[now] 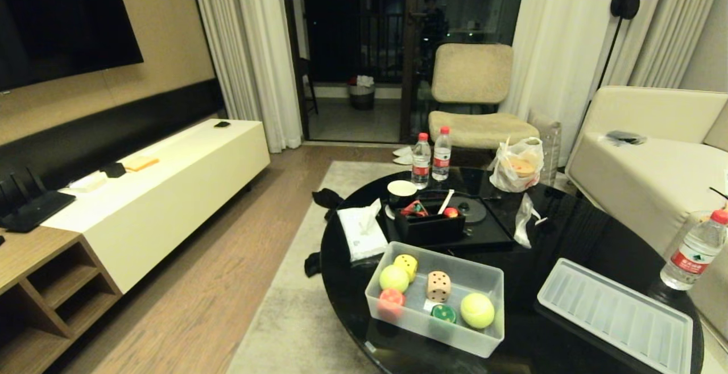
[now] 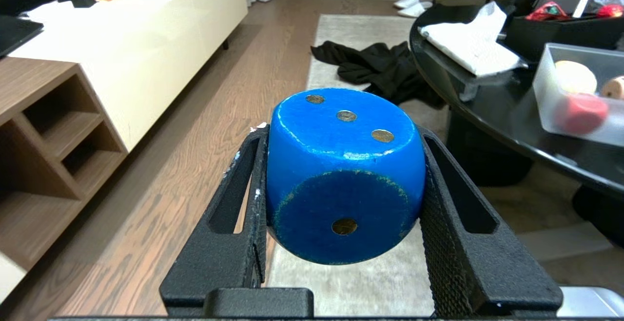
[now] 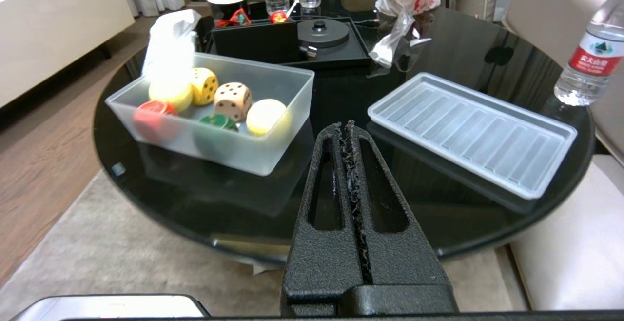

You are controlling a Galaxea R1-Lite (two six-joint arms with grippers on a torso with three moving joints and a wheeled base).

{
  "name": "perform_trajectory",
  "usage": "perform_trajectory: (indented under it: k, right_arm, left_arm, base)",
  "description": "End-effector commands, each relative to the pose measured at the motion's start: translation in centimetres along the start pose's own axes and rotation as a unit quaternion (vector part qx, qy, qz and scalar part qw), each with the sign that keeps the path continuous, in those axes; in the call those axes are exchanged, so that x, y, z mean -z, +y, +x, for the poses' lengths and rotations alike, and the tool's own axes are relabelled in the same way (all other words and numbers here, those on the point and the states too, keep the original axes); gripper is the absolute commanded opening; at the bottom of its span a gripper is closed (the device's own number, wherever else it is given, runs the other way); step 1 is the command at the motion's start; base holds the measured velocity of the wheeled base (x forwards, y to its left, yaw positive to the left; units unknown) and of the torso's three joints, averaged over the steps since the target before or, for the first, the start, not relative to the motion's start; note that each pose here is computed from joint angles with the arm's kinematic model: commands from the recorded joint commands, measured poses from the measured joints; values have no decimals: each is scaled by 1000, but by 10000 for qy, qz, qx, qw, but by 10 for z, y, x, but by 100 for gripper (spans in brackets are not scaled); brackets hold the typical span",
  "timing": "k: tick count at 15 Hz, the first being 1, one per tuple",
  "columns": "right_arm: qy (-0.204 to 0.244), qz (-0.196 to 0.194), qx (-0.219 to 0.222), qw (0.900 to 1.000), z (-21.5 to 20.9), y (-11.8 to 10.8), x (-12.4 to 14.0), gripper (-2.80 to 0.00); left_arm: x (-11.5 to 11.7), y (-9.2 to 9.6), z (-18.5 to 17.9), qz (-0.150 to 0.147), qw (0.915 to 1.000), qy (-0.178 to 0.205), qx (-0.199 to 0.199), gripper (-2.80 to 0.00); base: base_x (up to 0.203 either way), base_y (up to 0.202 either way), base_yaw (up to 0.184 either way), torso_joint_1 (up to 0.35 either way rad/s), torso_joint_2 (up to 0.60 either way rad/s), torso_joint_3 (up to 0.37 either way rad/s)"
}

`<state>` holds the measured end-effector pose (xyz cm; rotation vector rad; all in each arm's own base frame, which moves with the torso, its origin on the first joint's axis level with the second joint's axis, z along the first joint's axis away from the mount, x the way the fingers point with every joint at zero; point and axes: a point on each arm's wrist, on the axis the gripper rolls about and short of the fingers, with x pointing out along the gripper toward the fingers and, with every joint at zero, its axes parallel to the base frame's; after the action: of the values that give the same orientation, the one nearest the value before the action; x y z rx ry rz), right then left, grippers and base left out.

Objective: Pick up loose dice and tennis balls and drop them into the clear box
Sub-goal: Put the toys in the box

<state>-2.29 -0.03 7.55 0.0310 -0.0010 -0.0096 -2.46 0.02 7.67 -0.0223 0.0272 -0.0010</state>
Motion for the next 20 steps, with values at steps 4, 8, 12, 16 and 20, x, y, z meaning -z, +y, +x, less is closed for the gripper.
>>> perform_trajectory:
  k: [4, 8, 12, 16, 20]
  right_arm:
    - [11, -2, -2, 10000, 0, 0, 0, -280]
    - [11, -2, -2, 10000, 0, 0, 0, -280]
    - [12, -2, -1, 10000, 0, 0, 0, -280]
    - [11, -2, -2, 10000, 0, 0, 0, -280]
    - [10, -2, -2, 10000, 0, 0, 0, -280]
  left_arm:
    - [0, 0, 0, -3, 10000, 2, 1, -280]
    - [-1, 0, 0, 48, 10000, -9, -14, -280]
    - [-61, -1, 0, 54, 9999, -91, 31, -280]
    - [-159, -6, 68, 16, 9979, 592, 275, -280]
    - [-225, -17, 178, 6, 9920, 888, 894, -280]
  base:
    - [0, 0, 0, 0, 0, 0]
    - [0, 0, 0, 0, 0, 0]
    - [0, 0, 0, 0, 0, 0]
    - [0, 0, 0, 0, 0, 0]
    - [0, 0, 0, 0, 0, 0]
